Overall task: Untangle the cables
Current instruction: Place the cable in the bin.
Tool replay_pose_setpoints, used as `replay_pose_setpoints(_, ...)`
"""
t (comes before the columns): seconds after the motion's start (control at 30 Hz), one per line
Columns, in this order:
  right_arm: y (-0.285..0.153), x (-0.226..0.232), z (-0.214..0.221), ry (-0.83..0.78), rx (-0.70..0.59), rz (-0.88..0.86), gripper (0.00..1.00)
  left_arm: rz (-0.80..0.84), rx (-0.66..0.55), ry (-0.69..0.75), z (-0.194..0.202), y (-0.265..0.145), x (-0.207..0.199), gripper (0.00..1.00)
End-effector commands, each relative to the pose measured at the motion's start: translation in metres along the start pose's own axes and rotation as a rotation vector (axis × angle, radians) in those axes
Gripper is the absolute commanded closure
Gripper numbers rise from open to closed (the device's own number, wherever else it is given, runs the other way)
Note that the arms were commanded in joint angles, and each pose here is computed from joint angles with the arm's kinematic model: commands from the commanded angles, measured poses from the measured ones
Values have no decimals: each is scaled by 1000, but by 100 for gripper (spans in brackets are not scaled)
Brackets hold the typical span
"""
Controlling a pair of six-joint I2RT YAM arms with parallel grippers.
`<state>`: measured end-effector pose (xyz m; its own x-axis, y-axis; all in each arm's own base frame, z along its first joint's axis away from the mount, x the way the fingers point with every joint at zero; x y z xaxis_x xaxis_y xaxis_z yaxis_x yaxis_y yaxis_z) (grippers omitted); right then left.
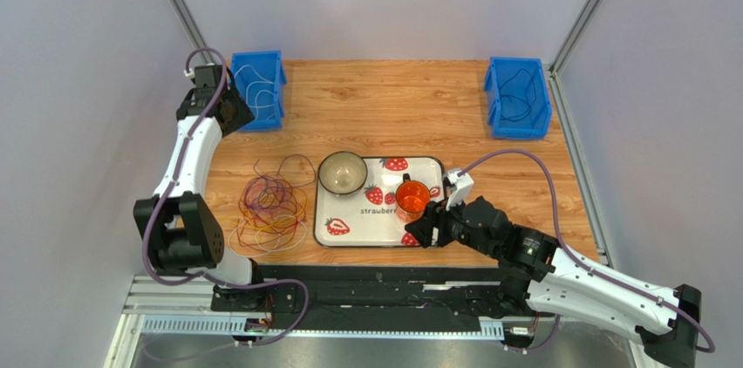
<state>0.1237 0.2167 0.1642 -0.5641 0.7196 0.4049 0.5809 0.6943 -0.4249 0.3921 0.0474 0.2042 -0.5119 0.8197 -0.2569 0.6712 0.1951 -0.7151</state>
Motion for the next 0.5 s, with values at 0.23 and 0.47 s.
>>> replay_pose_setpoints(0.23, -7, 11, -12, 13, -38, -54, 38, 84, 20, -21, 66, -56, 24, 48)
replay_pose_setpoints(0.47, -5, 13, -12, 13, -37, -64, 38, 115, 98, 120, 119, -69, 11, 48)
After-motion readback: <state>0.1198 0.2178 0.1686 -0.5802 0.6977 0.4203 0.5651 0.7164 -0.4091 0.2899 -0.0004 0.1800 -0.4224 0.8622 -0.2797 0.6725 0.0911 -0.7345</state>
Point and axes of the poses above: each gripper's point midway between its finger pads, its own y axis out along the fingers, its own x axis along the line the jaws close on, z = x × y, the point moved 2 cm from there along -y, back along the fingers, and after that the axes turned 4 degrees about -y, right-handed, at the moved point
